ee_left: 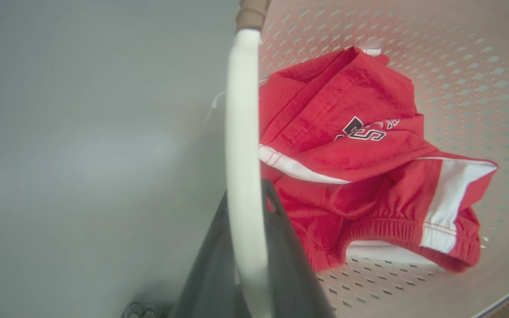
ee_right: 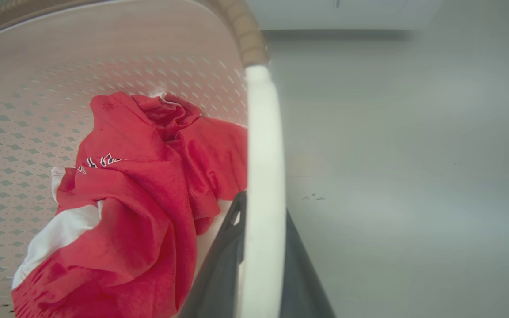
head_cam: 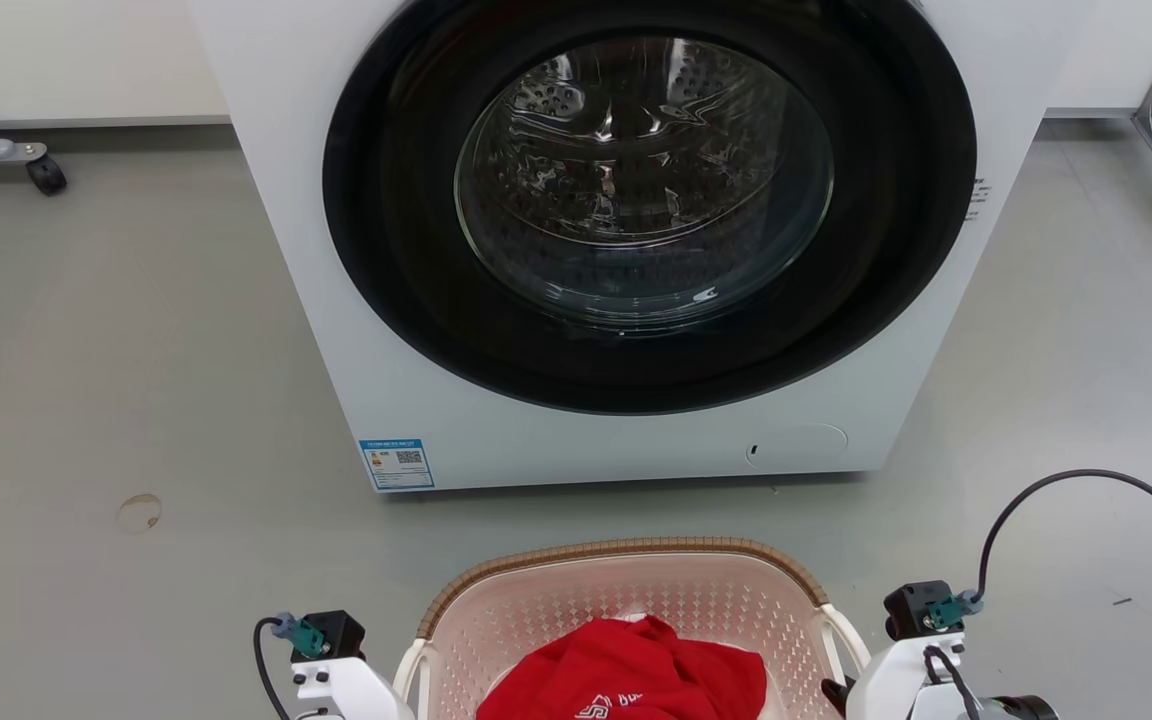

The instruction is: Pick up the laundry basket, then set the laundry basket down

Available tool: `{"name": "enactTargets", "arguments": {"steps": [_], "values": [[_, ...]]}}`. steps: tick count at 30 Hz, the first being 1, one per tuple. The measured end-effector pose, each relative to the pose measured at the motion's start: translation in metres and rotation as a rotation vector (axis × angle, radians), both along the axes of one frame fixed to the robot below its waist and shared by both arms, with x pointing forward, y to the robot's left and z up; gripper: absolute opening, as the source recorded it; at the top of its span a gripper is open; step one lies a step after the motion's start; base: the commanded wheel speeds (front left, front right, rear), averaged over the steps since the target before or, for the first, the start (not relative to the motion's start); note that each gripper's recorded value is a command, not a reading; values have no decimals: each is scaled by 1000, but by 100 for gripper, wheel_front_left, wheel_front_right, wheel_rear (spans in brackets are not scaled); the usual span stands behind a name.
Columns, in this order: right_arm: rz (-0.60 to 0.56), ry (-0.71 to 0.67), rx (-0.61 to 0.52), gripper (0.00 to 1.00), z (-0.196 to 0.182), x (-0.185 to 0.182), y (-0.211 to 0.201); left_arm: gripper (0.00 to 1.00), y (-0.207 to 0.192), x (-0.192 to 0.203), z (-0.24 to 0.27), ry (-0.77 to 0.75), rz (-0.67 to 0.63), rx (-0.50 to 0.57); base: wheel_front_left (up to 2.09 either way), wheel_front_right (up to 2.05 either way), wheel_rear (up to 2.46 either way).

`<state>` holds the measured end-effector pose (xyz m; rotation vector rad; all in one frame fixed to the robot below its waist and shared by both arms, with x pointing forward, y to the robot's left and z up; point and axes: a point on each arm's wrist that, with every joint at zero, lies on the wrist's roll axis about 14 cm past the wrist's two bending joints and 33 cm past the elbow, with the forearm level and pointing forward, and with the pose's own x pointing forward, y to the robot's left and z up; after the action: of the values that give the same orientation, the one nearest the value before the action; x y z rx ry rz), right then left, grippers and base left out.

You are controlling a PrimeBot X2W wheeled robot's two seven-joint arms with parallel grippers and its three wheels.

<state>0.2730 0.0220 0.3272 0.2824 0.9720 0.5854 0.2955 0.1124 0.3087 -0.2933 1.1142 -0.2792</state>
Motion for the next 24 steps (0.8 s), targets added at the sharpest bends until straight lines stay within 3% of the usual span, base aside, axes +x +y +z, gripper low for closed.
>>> {"name": "enactTargets", "arguments": {"steps": [24], "values": [[12, 11, -8, 0, -4, -3, 0, 0, 1, -2, -2, 12, 9, -5, 0, 0, 0]]}}
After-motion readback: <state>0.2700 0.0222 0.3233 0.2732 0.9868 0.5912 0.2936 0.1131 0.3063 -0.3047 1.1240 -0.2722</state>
